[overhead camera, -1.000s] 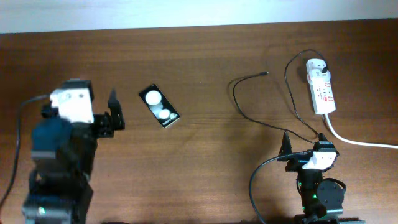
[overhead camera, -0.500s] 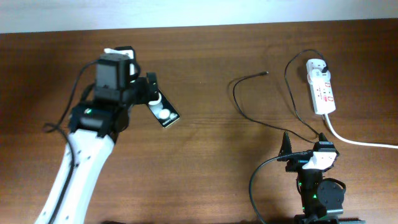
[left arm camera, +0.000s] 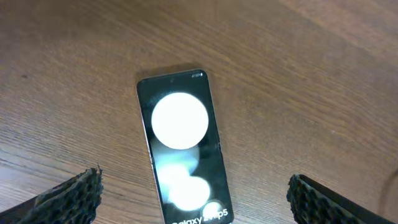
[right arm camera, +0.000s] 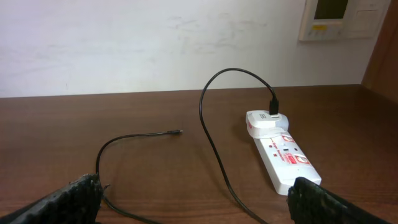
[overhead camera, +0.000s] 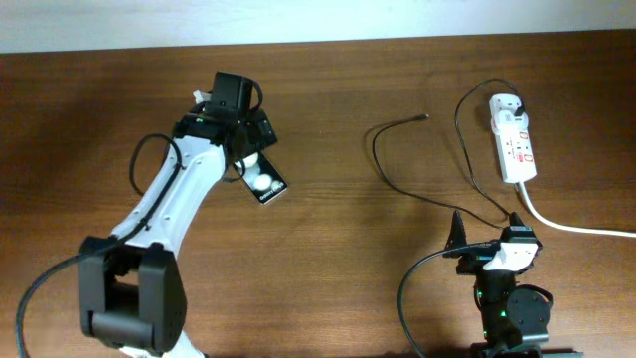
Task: Plug charger to phone and switch on socket
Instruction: 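Move the left gripper over the black phone and grasp it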
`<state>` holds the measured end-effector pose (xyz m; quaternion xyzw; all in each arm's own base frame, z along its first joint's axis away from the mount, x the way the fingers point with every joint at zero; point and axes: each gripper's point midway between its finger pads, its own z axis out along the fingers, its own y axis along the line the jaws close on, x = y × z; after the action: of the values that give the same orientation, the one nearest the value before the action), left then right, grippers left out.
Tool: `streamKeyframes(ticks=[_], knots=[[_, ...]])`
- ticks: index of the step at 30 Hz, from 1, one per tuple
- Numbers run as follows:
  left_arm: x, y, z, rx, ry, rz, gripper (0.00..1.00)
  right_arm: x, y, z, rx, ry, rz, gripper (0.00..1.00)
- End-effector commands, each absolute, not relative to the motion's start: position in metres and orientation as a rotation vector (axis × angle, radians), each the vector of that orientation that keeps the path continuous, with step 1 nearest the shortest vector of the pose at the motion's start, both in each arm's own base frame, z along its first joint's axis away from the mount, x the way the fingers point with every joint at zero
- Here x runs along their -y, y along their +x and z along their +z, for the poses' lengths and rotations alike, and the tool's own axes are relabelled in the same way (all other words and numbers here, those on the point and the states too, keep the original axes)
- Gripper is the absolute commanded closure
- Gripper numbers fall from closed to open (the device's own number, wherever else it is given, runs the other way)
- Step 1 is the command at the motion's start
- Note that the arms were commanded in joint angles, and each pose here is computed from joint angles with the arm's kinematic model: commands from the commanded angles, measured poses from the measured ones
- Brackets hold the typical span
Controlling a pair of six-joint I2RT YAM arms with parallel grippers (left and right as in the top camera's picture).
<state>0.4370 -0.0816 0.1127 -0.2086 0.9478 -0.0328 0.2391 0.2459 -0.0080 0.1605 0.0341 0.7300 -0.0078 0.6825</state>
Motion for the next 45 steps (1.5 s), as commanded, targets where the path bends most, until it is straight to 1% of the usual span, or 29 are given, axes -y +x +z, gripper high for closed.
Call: streamKeyframes(ticks=[1,5,7,9,10,12,14,16,20,26,31,33,38,45], knots=[[0.087,0.446,0.099,-2.607,-0.597,-0.108,0.01,0.006,0.246,0.157,-1.641,0.062,-0.015,0.02],[0.089,0.445,0.087,-2.634,-0.596,-0.110,0.01,0.006,0.246,0.157,-1.641,0.062,-0.015,0.01],[0.097,0.442,0.085,-2.671,-0.601,-0.218,0.01,0.006,0.246,0.157,-1.641,0.062,-0.015,0.02],[0.076,0.438,0.098,-2.705,-0.674,-0.198,0.00,0.006,0.246,0.157,-1.641,0.062,-0.015,0.01],[0.069,0.437,0.111,-2.723,-0.700,-0.182,0.00,0.006,0.246,0.157,-1.641,0.062,-0.015,0.02],[0.076,0.436,0.128,-2.800,-0.714,-0.208,0.00,0.006,0.246,0.157,-1.641,0.062,-0.015,0.02],[0.087,0.440,0.116,-2.854,-0.718,-0.268,0.01,0.006,0.246,0.157,-1.641,0.062,-0.015,0.02],[0.086,0.437,0.090,-2.907,-0.796,-0.239,0.01,0.006,0.246,0.157,-1.641,0.062,-0.015,0.02],[0.091,0.431,0.045,-3.015,-0.836,-0.224,0.01,0.006,0.246,0.157,-1.641,0.062,-0.015,0.02],[0.091,0.430,0.005,-3.068,-0.871,-0.185,0.01,0.006,0.246,0.157,-1.641,0.062,-0.015,0.02],[0.093,0.441,-0.003,-3.031,-0.875,-0.201,0.01,0.006,0.246,0.157,-1.641,0.062,-0.015,0.02],[0.096,0.439,-0.007,-3.039,-0.857,-0.167,0.01,0.006,0.246,0.157,-1.641,0.062,-0.015,0.02],[0.103,0.427,-0.037,-3.105,-0.830,-0.080,0.01,0.006,0.246,0.157,-1.641,0.062,-0.015,0.02],[0.098,0.424,-0.048,-3.110,-0.869,-0.028,0.01,0.006,0.246,0.157,-1.641,0.062,-0.015,0.02]])
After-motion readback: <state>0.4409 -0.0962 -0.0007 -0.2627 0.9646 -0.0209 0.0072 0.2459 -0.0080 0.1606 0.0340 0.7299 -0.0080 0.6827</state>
